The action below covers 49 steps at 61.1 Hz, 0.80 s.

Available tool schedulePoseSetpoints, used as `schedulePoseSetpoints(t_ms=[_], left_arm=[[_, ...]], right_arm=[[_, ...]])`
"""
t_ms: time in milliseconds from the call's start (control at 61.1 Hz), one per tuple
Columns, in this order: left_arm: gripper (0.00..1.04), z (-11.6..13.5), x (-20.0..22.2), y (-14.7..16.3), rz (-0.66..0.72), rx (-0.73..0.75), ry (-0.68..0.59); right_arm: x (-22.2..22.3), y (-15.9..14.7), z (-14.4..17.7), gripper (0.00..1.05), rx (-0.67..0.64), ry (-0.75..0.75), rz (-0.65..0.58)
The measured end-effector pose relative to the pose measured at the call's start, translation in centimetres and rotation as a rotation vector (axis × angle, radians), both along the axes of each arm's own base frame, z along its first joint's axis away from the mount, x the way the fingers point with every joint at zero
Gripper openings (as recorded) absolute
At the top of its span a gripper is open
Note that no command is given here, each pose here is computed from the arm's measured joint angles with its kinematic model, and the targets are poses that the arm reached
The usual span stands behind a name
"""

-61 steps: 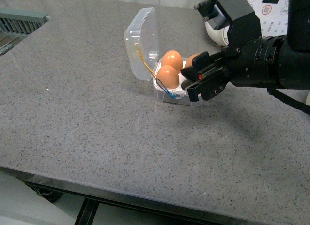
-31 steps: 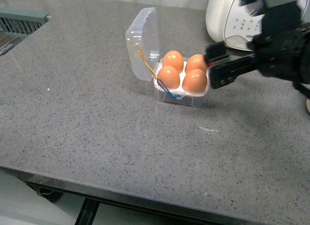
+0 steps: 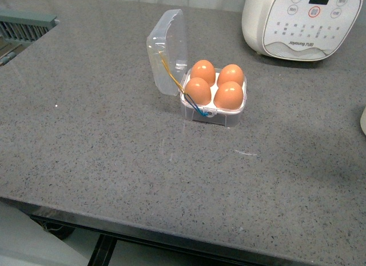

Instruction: Put egg into box

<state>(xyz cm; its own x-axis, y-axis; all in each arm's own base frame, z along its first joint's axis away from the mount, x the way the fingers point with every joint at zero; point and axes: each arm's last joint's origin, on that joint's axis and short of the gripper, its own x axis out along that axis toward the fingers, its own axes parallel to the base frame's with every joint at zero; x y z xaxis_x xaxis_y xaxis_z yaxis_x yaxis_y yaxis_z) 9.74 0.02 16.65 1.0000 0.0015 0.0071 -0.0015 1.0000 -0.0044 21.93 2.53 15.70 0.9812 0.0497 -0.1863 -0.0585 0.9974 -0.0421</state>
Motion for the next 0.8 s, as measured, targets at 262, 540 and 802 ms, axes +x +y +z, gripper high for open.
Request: schedulePoseSetpoints(t_ms=[262,540,802], left_arm=[[0.98,0.0,0.0,0.0,0.000,0.000,0.000],[0.98,0.0,0.0,0.0,0.000,0.000,0.000],[0.98,0.0,0.0,0.0,0.000,0.000,0.000]], right_arm=[[-4.6,-1.5,0.4,0.38,0.030,-0.168,-0.045],[-6.6,-2.5,0.5,0.01,0.035,-0.170,-0.053],[-8.3,-2.5,0.7,0.01,0.037,-0.178,-0.053]])
